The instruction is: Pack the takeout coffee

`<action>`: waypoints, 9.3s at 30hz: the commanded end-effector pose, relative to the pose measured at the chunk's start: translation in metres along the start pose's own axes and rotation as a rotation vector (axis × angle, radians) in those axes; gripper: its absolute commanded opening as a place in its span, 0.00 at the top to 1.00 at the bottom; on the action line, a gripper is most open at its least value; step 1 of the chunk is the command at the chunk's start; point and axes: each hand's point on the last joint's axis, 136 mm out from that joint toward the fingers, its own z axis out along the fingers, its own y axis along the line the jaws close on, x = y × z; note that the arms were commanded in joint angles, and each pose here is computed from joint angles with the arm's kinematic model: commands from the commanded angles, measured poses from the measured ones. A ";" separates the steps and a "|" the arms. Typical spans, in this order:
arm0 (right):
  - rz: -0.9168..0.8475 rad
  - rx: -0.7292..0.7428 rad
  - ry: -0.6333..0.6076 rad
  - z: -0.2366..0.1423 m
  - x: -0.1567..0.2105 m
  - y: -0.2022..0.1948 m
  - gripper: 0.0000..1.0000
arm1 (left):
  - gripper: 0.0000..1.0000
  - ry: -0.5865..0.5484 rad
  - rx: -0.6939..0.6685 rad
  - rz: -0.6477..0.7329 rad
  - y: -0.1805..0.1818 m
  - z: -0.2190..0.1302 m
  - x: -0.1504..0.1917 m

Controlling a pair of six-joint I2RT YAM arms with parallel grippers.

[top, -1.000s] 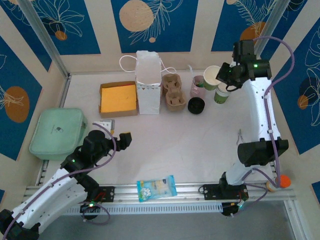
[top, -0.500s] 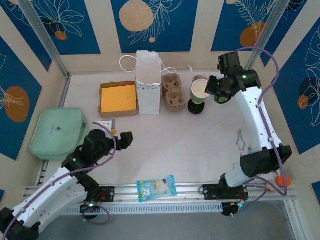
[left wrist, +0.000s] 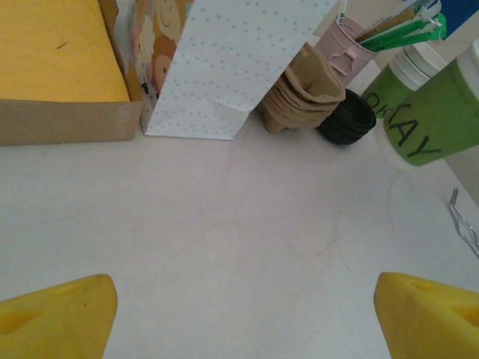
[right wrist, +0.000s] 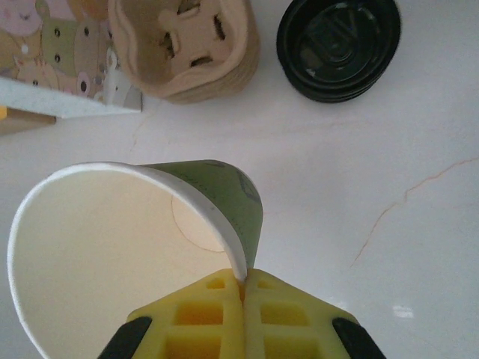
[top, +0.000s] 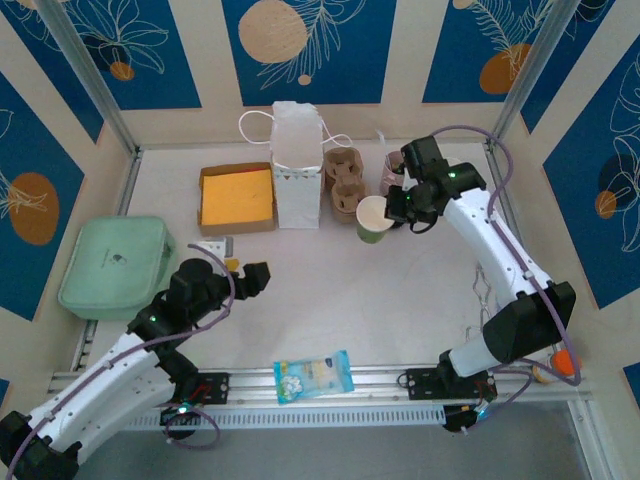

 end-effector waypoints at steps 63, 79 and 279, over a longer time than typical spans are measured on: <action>-0.117 0.114 0.148 0.078 0.092 0.040 0.79 | 0.11 0.038 0.067 -0.007 -0.021 0.025 0.011; -0.147 0.114 0.065 0.045 0.078 0.035 0.56 | 0.11 0.034 0.062 0.028 -0.028 0.026 0.004; -0.278 -0.044 -0.406 -0.063 0.031 0.095 0.89 | 0.78 0.131 0.501 0.076 -0.189 0.075 -0.056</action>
